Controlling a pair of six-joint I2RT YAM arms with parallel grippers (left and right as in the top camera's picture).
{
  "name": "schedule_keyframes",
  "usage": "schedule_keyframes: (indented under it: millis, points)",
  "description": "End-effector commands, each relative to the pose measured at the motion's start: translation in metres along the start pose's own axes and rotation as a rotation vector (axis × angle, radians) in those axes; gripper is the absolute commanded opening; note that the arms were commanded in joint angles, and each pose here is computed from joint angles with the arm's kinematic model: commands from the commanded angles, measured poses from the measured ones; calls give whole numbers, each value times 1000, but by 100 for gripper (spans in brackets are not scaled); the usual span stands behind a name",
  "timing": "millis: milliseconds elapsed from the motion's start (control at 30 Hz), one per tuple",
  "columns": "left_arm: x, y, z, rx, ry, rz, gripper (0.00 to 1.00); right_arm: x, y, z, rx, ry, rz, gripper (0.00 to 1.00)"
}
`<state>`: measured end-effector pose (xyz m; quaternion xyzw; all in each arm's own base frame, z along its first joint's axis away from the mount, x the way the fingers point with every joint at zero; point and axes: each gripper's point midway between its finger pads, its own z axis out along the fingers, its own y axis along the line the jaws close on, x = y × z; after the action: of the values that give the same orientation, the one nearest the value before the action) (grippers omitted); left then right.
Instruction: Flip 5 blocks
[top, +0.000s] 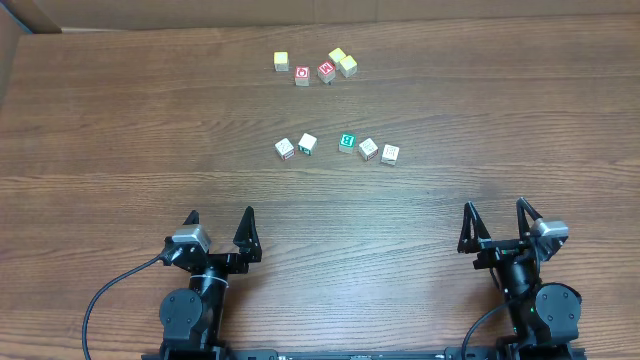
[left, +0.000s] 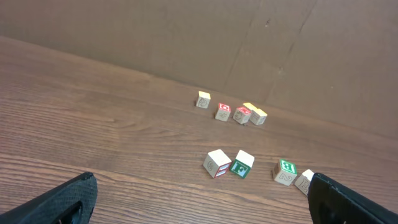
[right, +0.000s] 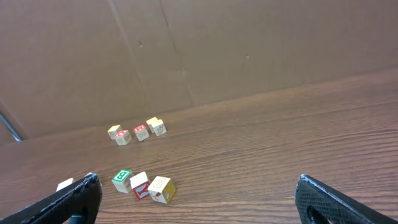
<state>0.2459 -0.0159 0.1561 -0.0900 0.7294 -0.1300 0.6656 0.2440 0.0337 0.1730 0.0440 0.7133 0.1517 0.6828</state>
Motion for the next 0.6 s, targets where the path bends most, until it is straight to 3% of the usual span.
schedule_keyframes:
  millis: [0,467,567]
  points:
    - [0,2,0,-6,-5,7,100,3,-2,0,4,2,-4,100]
    - [-1,0,0,2,-7,-3,100,3,-2,0,4,1,-3,100]
    - [-11,-12,-1,63,-46,2,100,3,3,0,-21,3,40,100]
